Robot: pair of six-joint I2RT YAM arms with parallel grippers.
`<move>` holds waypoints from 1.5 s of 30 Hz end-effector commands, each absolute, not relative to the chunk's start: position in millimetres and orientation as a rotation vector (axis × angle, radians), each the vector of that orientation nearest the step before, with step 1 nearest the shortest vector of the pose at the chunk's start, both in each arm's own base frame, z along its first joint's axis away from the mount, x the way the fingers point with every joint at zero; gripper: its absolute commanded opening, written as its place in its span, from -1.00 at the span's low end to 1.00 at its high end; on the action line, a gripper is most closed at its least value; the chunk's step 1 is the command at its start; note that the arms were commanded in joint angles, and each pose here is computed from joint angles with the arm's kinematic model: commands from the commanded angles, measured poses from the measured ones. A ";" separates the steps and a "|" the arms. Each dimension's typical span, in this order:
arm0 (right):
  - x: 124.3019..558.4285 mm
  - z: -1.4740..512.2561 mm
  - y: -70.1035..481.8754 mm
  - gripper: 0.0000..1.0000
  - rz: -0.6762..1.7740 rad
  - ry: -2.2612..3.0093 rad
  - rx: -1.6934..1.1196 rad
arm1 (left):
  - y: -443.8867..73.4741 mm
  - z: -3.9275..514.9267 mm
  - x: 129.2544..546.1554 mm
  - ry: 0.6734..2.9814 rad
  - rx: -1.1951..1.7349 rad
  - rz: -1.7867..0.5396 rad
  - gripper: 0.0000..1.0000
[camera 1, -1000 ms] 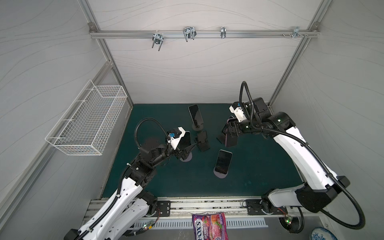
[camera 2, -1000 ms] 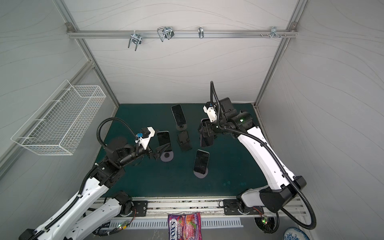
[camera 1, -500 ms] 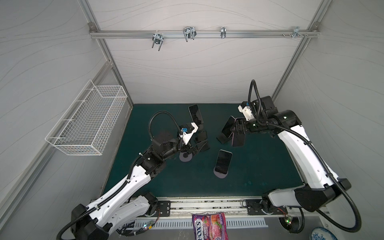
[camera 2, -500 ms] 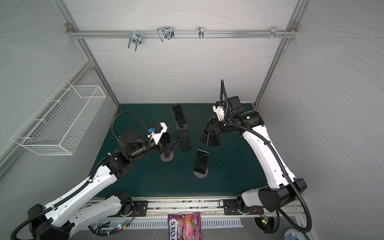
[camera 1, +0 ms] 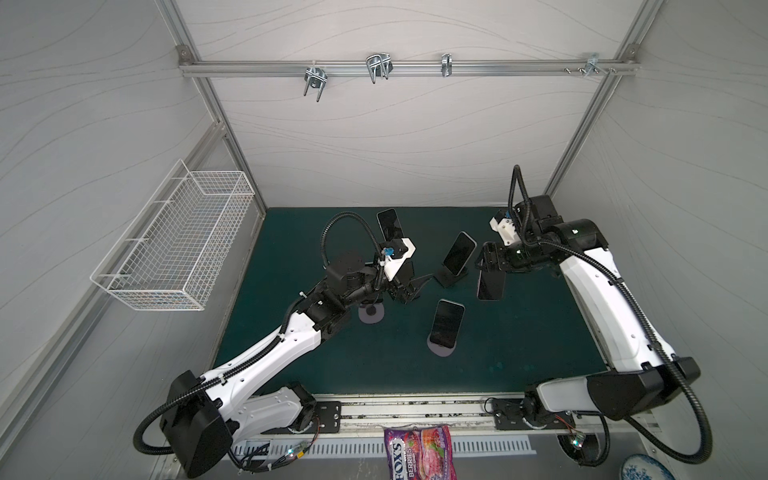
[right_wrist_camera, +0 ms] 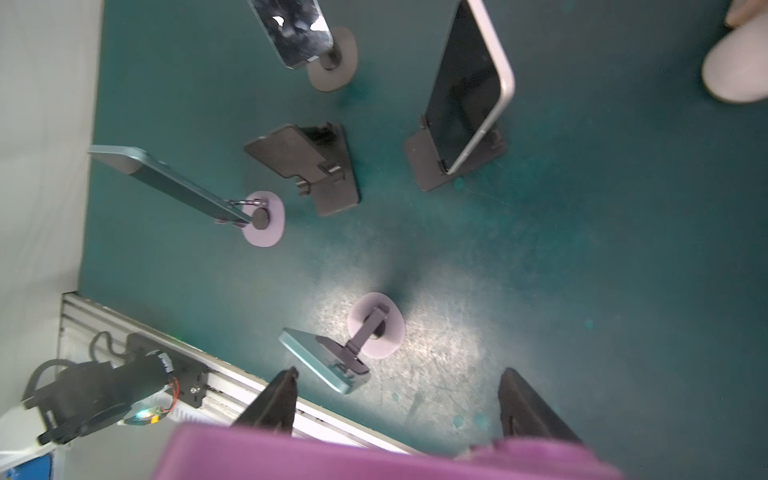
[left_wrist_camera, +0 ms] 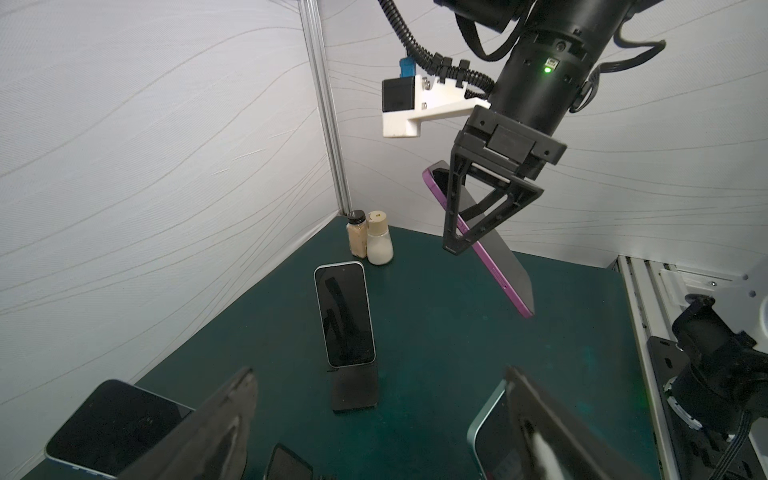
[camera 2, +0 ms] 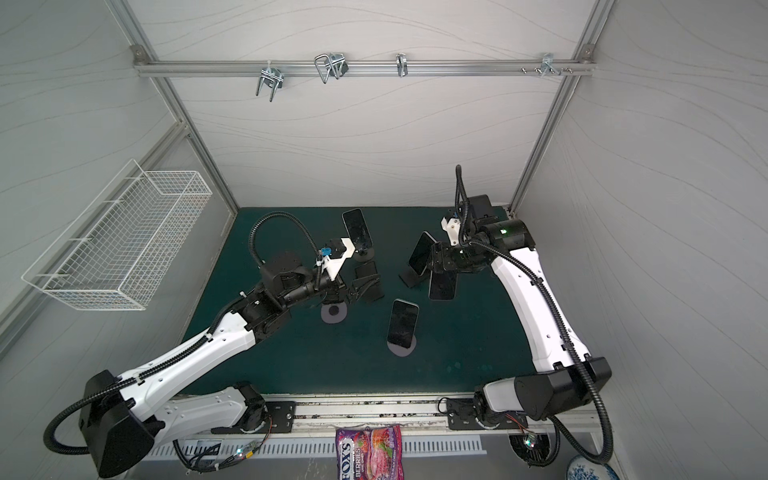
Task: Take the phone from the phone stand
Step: 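Lower the pink-edged phone with the right gripper while the left arm reaches forward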
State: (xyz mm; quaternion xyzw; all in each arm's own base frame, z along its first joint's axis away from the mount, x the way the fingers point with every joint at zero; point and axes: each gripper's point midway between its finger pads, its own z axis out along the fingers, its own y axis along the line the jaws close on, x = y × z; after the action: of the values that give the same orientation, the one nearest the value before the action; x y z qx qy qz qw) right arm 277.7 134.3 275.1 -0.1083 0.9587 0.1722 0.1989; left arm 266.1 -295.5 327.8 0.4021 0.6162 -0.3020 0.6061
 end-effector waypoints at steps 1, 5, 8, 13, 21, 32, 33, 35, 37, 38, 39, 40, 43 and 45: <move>272.7 270.3 123.9 0.22 0.422 2.728 -0.317 | -302.7 369.4 265.4 1.298 0.907 -0.727 0.88; 271.2 263.7 115.9 0.22 0.359 2.760 -0.314 | -308.6 370.1 268.7 1.292 0.910 -0.747 0.87; 270.9 259.1 108.2 0.22 0.295 2.780 -0.322 | -311.5 372.6 272.7 1.281 0.879 -0.768 0.88; 270.3 254.9 95.2 0.19 0.217 2.811 -0.309 | -318.5 371.6 277.1 1.270 0.861 -0.786 0.88; 272.9 233.9 79.9 0.19 0.116 2.866 -0.296 | -318.4 363.0 274.6 1.288 0.875 -0.764 0.87; 298.9 180.1 59.7 0.13 0.068 2.934 -0.186 | -322.2 354.1 281.0 1.324 0.840 -0.789 0.88; 301.3 174.7 57.5 0.13 0.066 2.945 -0.173 | -323.1 354.7 280.4 1.321 0.839 -0.793 0.87; 305.2 166.6 52.9 0.13 0.066 2.965 -0.148 | -325.5 352.2 280.6 1.325 0.840 -0.800 0.88; 309.9 158.9 46.9 0.13 0.061 2.978 -0.119 | -327.8 349.7 280.1 1.327 0.843 -0.808 0.88; 312.1 155.4 43.7 0.13 0.057 2.984 -0.108 | -328.0 348.8 280.9 1.330 0.842 -0.809 0.87; 315.9 151.9 39.2 0.13 0.052 2.988 -0.089 | -329.2 346.8 280.7 1.331 0.846 -0.811 0.87; 318.5 148.8 34.8 0.12 0.054 2.994 -0.066 | -330.2 346.8 280.2 1.329 0.848 -0.813 0.88; 323.5 139.7 22.2 0.10 0.039 3.019 -0.019 | -330.9 345.8 280.9 1.326 0.853 -0.808 0.88; 325.4 136.6 13.1 0.10 0.003 3.029 -0.008 | -331.3 346.0 280.6 1.322 0.863 -0.802 0.87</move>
State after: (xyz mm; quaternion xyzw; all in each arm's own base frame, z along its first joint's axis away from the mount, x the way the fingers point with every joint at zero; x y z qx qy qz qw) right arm 321.0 23.5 135.7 0.0023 0.9984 0.0143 0.0545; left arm 282.4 -328.1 329.0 0.3745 0.6051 -0.3466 0.6112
